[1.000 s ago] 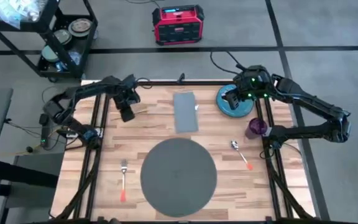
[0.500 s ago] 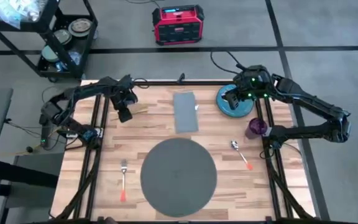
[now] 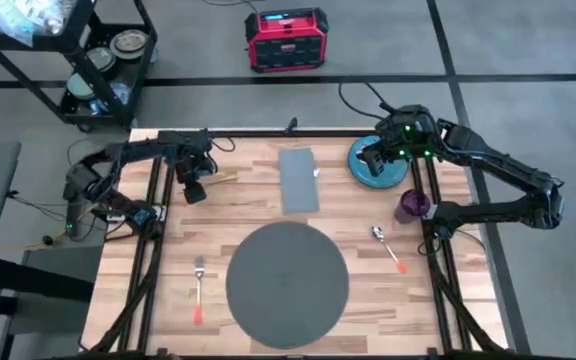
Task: Set table place
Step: Put the gold table knife on the gray table mat
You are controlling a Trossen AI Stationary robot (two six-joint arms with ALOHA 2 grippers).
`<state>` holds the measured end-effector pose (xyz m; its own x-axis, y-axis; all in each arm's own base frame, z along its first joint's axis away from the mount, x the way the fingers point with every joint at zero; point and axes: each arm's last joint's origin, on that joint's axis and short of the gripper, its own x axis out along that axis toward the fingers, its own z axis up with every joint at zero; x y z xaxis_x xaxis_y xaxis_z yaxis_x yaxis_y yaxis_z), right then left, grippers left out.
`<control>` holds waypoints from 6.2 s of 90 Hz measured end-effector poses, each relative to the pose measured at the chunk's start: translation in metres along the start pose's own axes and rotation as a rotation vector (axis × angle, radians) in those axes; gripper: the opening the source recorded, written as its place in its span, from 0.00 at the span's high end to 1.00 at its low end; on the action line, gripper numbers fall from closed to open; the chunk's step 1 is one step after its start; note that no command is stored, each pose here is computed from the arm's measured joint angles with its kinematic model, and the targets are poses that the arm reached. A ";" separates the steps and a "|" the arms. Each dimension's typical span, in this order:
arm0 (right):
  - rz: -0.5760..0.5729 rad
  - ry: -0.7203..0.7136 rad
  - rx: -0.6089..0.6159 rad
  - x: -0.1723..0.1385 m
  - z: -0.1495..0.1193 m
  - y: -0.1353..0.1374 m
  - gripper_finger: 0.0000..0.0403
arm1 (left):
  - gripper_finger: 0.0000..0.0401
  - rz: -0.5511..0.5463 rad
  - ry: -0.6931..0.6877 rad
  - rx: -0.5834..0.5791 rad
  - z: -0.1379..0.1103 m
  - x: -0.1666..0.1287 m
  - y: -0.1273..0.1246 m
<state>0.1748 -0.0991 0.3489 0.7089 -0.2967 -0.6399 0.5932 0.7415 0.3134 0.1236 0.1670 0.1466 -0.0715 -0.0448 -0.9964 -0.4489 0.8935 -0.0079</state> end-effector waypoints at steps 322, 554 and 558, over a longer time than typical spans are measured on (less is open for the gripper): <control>0.206 0.104 -0.195 -0.001 -0.006 0.001 0.62 | 1.00 -1.172 -0.416 -0.178 0.077 -0.062 -0.276; 0.489 0.056 -0.089 -0.006 0.004 0.012 0.62 | 1.00 -0.662 -0.328 -0.402 0.073 -0.032 -0.270; 0.487 0.053 -0.088 -0.006 0.005 0.012 0.62 | 1.00 -0.751 -0.353 -0.354 0.077 -0.037 -0.274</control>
<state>0.1794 -0.0914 0.3595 0.8740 0.1262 -0.4693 0.1620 0.8348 0.5262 0.3183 -0.0416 0.1796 0.6026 -0.3690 -0.7076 -0.5192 0.4921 -0.6987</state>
